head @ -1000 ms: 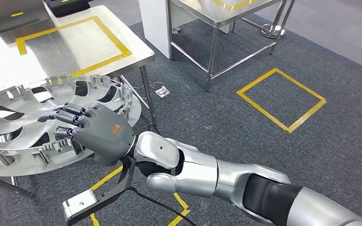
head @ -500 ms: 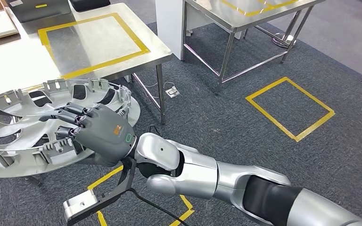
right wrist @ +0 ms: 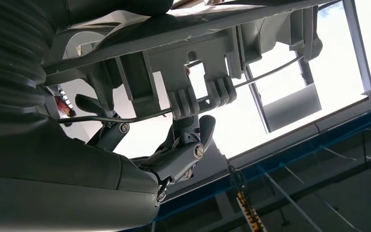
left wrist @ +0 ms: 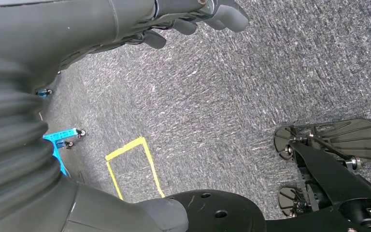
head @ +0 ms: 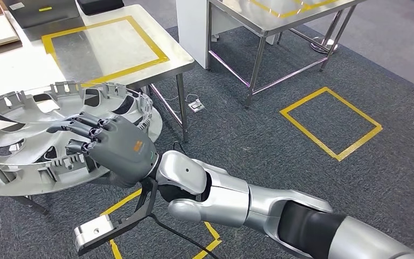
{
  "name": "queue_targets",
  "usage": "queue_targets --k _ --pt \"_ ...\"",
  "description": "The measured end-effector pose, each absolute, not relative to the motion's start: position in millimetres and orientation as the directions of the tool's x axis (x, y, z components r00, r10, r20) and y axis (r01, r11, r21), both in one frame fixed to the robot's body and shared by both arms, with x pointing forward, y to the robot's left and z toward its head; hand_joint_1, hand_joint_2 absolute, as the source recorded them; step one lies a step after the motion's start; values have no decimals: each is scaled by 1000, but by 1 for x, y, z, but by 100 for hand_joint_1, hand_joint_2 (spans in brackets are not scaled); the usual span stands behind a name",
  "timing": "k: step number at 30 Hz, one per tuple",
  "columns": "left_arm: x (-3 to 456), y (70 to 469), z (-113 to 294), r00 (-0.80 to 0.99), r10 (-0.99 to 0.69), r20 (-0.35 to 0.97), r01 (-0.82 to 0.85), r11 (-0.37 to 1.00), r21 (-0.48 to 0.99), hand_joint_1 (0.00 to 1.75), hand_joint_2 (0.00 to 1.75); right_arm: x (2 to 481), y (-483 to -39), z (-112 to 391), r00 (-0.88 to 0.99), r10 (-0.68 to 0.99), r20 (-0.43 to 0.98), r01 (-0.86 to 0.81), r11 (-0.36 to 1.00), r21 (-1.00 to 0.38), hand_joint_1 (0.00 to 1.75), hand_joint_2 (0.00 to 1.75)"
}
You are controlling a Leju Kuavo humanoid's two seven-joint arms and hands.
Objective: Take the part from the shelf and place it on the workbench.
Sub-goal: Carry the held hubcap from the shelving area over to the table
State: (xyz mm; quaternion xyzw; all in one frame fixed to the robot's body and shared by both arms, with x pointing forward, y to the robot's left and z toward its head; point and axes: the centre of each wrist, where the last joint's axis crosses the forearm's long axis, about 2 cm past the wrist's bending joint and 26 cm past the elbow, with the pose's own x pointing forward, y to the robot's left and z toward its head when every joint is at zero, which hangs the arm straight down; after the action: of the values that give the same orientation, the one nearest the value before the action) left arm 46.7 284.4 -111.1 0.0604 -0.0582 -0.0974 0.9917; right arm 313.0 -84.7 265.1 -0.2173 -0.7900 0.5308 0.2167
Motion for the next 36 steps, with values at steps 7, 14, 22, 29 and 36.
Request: queue_targets --k 7,14,22,29,36 --pt "47 285 -111 974 -200 103 185 973 138 0 175 313 -85 264 -809 576 115 115 348 -931 175 175" --pt "49 284 -111 974 -200 107 184 973 138 0 175 312 -86 263 -807 578 121 114 354 -928 175 175" --pt "49 284 -111 974 -198 108 182 974 138 0 175 312 -87 261 -804 581 126 109 352 -930 175 175" --pt "49 284 -111 976 -191 107 176 975 137 0 175 313 -87 263 -805 580 125 112 356 -928 175 175" --pt "47 284 -111 977 -188 103 173 975 138 0 175 313 -87 263 -806 579 127 112 358 -927 175 175"
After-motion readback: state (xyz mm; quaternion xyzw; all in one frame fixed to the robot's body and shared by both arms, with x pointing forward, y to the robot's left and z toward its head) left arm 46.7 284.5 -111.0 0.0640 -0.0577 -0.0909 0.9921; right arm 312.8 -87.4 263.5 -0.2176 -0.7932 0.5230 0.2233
